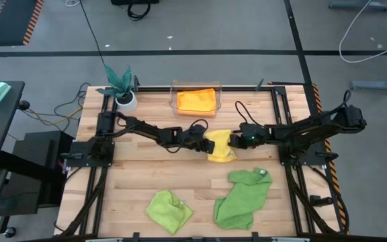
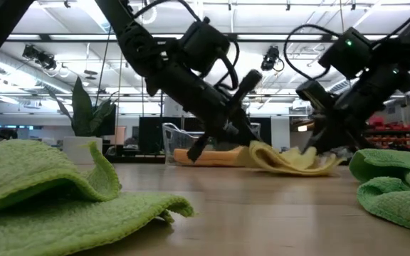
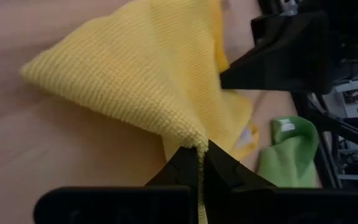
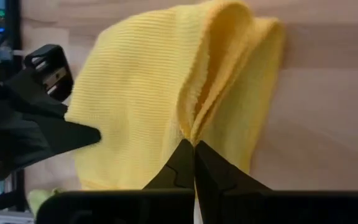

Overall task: Fold microfiber towels
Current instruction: Put the yellow towel into the transparent bin

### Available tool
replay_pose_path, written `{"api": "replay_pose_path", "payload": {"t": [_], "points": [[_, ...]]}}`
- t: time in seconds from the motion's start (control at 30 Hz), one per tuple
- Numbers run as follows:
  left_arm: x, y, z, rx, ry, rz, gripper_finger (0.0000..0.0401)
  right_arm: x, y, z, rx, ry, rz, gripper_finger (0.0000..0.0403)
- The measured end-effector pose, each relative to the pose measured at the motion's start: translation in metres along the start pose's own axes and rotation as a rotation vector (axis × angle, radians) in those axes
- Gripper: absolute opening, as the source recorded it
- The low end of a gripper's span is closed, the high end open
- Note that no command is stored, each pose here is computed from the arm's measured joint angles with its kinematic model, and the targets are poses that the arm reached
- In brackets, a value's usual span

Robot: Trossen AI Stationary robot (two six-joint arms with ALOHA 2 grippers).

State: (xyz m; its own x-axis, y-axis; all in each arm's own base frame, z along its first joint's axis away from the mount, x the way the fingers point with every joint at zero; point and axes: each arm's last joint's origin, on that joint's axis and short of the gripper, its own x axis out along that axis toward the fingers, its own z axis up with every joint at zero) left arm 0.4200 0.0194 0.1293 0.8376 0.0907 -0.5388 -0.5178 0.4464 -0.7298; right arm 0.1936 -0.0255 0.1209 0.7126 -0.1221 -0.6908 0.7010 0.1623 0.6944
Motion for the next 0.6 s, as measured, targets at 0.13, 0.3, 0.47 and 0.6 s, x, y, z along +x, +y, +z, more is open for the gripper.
{"api": "replay_pose_path", "payload": {"t": [0.13,0.3,0.47,0.6], "points": [[-0.013,-0.011,0.011,0.039,-0.03,-0.016,0.0008,-0.002,0.015,0.004,-0.061,0.011,-0.026,0.0002],[-0.032,-0.018,0.026,0.065,-0.048,0.023,0.0008,-0.005,0.03,0.008,-0.143,0.032,-0.079,0.0001],[-0.046,-0.025,0.036,0.081,-0.065,0.021,0.0008,-0.01,0.053,0.016,-0.187,0.001,-0.026,0.0],[-0.059,-0.03,0.046,0.09,-0.086,0.01,0.0008,-0.015,0.071,0.027,-0.211,-0.031,0.011,0.0]]}}
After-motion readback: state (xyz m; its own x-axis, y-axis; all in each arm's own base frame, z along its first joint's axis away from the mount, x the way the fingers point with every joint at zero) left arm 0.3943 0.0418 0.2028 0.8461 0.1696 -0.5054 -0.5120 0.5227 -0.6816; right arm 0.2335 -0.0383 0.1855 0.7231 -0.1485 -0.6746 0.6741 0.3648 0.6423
